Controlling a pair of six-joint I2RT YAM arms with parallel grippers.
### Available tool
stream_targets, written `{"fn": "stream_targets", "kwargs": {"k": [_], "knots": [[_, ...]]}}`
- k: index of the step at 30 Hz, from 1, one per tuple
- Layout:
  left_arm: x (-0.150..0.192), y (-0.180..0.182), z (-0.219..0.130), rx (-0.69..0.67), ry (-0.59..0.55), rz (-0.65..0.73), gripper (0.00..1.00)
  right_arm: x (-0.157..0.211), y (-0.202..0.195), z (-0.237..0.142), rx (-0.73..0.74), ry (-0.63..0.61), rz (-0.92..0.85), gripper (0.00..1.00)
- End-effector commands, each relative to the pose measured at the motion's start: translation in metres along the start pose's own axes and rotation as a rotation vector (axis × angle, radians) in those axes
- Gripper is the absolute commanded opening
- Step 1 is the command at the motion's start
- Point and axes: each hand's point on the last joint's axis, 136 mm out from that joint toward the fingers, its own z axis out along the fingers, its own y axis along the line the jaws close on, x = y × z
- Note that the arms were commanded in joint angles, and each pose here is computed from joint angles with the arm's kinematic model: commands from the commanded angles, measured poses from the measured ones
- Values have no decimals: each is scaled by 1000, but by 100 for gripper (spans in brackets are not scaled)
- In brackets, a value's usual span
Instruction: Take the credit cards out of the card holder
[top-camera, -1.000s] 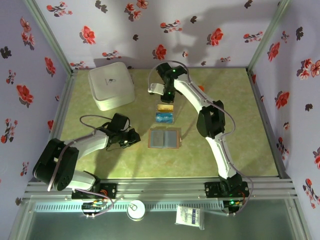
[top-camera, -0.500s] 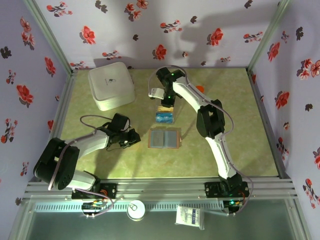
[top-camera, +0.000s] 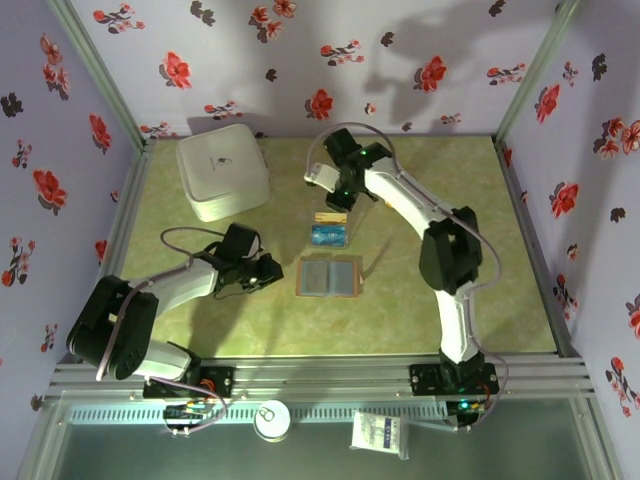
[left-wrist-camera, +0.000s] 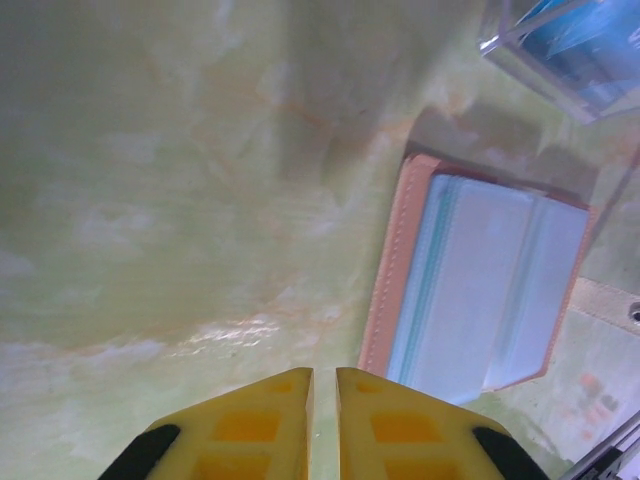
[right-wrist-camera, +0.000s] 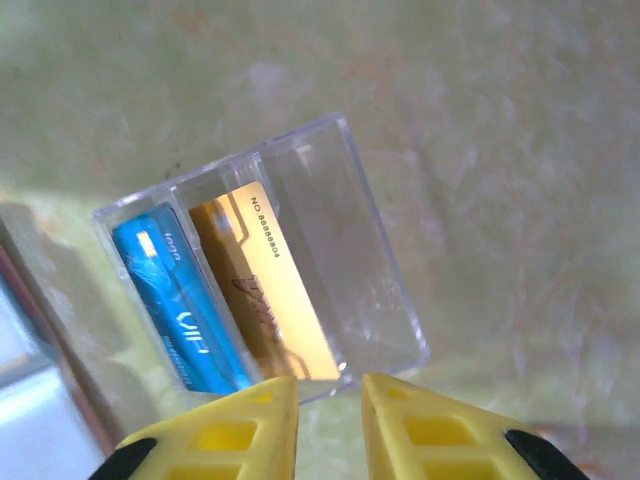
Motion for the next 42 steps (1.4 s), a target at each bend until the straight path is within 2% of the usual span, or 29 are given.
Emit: {"fn": "stream_targets", "kwargs": {"k": [1,5,10,13,20,42], "knots": [[-12,-15,-2,48,-24,10,13,-21,8,-22,24,-169,224,26],[-16,-22,2,65,-23,12,13,-16,21,-31,0,-262,532,25],[-18,-30,8,79,-14,19,13,-11,64,-32,-154,-332,743,24],[-17,-31,12,77,-6,21,13,-8,85,-35,-182,-361,788,24],[-9,-30,16,68,13,18,13,0,111,-31,-196,-324,824,23],[-4,-40,21,74,26,44,12,26,131,-34,-265,-261,1020,21]]}}
